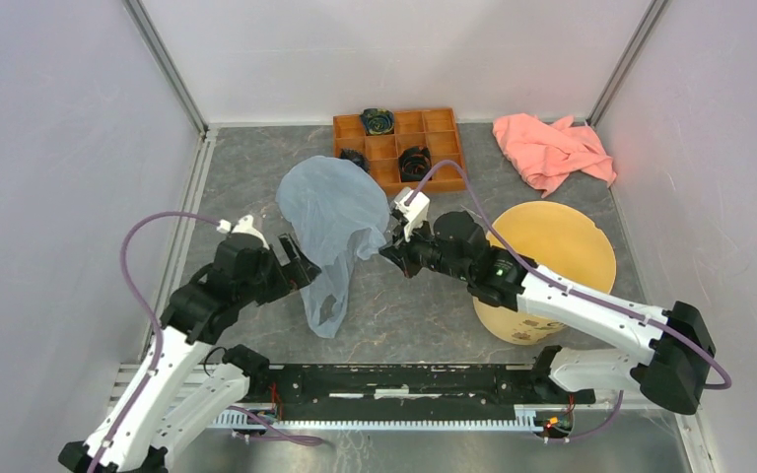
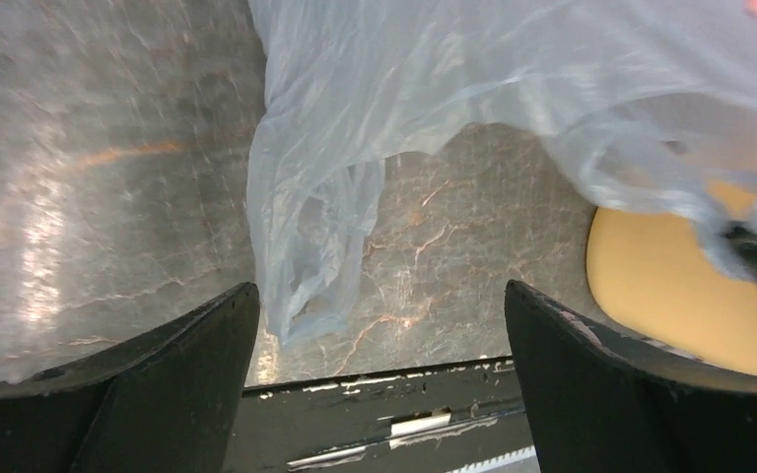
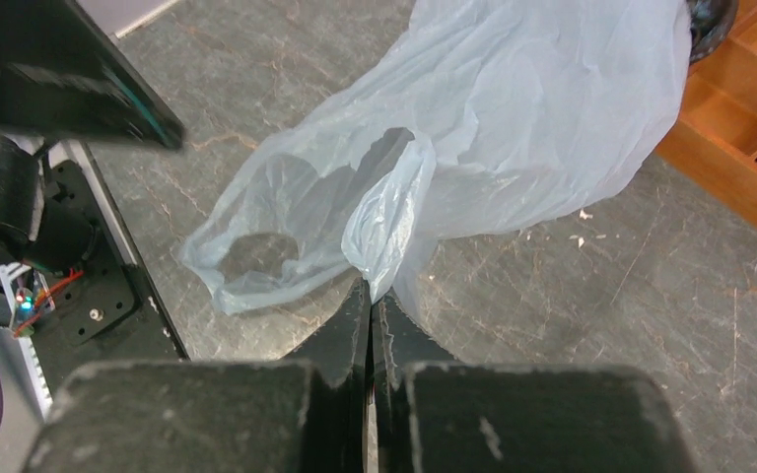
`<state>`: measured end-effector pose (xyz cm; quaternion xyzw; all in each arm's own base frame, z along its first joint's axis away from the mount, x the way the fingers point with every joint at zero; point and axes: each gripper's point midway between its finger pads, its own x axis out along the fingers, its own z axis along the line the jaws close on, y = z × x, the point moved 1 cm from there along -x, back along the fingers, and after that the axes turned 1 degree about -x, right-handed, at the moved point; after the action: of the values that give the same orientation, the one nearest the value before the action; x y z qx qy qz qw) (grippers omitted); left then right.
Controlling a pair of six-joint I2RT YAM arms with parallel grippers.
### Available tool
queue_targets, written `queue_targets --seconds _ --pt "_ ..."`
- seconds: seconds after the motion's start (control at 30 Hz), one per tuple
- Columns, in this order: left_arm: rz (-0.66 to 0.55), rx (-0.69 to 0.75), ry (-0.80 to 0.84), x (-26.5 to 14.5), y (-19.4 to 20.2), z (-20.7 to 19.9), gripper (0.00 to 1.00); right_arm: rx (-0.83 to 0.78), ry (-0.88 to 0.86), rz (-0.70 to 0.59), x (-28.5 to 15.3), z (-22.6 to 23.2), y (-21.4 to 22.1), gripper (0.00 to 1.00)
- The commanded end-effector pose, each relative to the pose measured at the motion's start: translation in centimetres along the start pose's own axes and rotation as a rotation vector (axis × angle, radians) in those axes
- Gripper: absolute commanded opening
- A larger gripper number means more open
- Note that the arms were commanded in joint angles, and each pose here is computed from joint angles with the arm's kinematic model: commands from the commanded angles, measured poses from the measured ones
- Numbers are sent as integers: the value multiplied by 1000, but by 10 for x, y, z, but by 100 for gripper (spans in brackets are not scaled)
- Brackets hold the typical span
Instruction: Put the trash bags into the trash bin
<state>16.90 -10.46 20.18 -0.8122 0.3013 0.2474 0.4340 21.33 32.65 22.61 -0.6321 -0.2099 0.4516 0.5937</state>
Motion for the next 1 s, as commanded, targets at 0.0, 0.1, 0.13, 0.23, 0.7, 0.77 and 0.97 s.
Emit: queue_targets --seconds 0.0,0.1,0.13,0.23,0.7,0.77,0.97 --pt "125 -161 68 41 36 -6 100 -16 3 -107 -4 2 -45 1" --pt "156 -227 58 64 53 2 100 -17 5 -91 -4 2 -45 1" --pt "148 -232 28 68 56 10 100 -19 3 -93 -4 2 -46 1" --pt "114 -270 -16 83 60 23 100 -21 -1 -101 -4 3 -48 1" --pt "-173 -190 -262 60 -18 40 2 -110 41 68 -12 5 -22 6" --pt "-235 -107 -234 38 -42 29 3 -129 43 110 -13 11 -12 8" --pt "-59 78 -146 40 -25 9 3 -129 159 365 -13 -4 77 16"
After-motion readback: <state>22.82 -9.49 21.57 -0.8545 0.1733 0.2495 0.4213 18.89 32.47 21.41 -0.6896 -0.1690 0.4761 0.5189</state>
